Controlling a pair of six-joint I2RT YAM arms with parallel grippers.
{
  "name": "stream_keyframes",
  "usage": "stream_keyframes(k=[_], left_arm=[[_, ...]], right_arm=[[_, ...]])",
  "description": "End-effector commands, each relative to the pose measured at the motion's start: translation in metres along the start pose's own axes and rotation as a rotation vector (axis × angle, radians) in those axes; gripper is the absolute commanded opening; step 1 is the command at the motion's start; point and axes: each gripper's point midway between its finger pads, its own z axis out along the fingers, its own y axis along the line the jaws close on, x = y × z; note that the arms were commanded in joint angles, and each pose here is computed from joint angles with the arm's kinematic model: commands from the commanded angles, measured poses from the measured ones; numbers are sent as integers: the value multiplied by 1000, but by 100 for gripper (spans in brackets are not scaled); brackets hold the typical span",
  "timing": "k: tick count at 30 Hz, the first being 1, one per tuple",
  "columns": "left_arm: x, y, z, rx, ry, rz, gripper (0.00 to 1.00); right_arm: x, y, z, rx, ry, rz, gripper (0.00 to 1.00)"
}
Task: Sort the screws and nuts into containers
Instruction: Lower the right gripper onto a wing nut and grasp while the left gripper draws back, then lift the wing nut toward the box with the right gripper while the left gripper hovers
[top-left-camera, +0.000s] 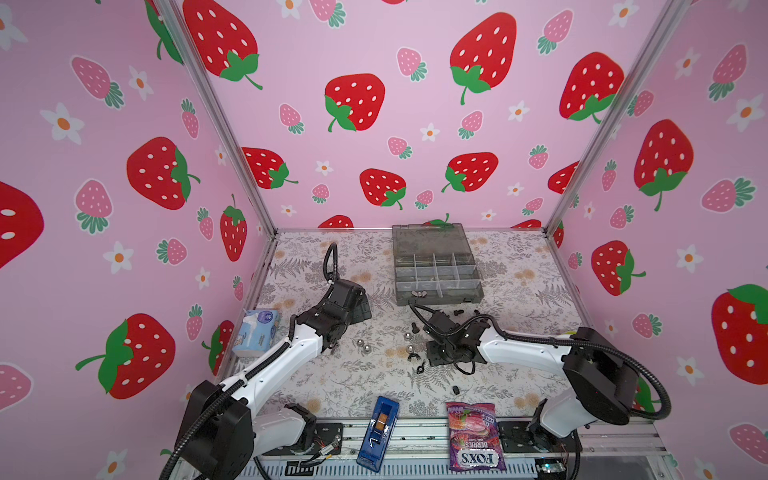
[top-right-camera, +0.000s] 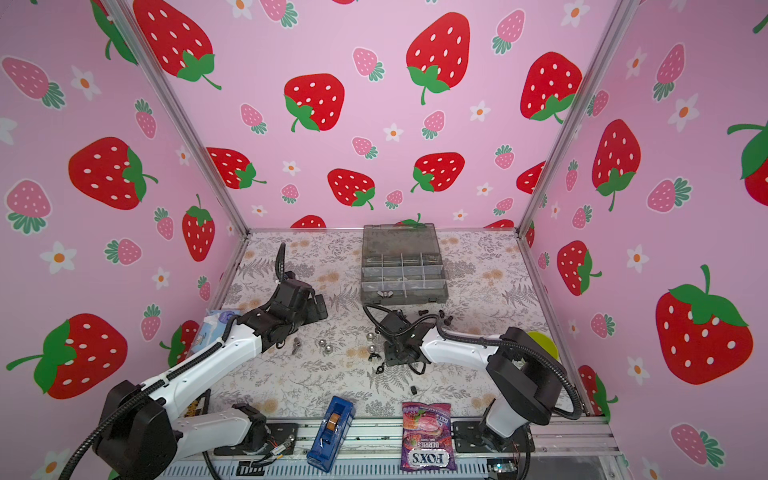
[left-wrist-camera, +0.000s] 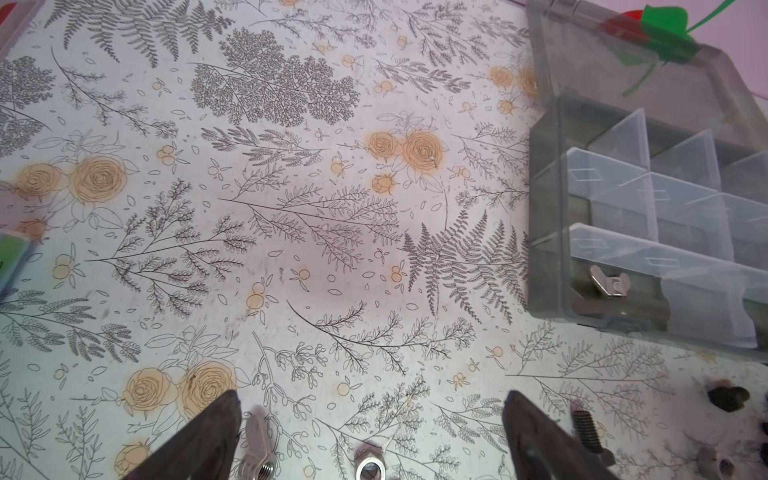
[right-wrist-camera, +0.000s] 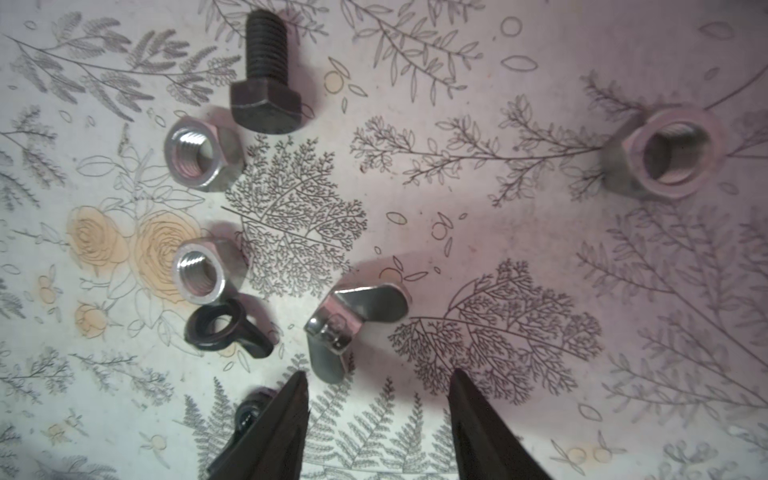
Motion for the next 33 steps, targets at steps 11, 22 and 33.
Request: stream_keyframes(k=[11, 22, 33], left_arm=[[1, 22, -2, -66, -32, -71, 99], [3, 38, -4, -90, -36, -119, 99], [3, 41, -2, -80, -29, -150, 99]], right_arm=[[-12, 12, 15, 14, -4, -7, 53], [-12, 11, 27, 51, 24, -51, 43], [7, -4, 25, 116, 100, -85, 41]])
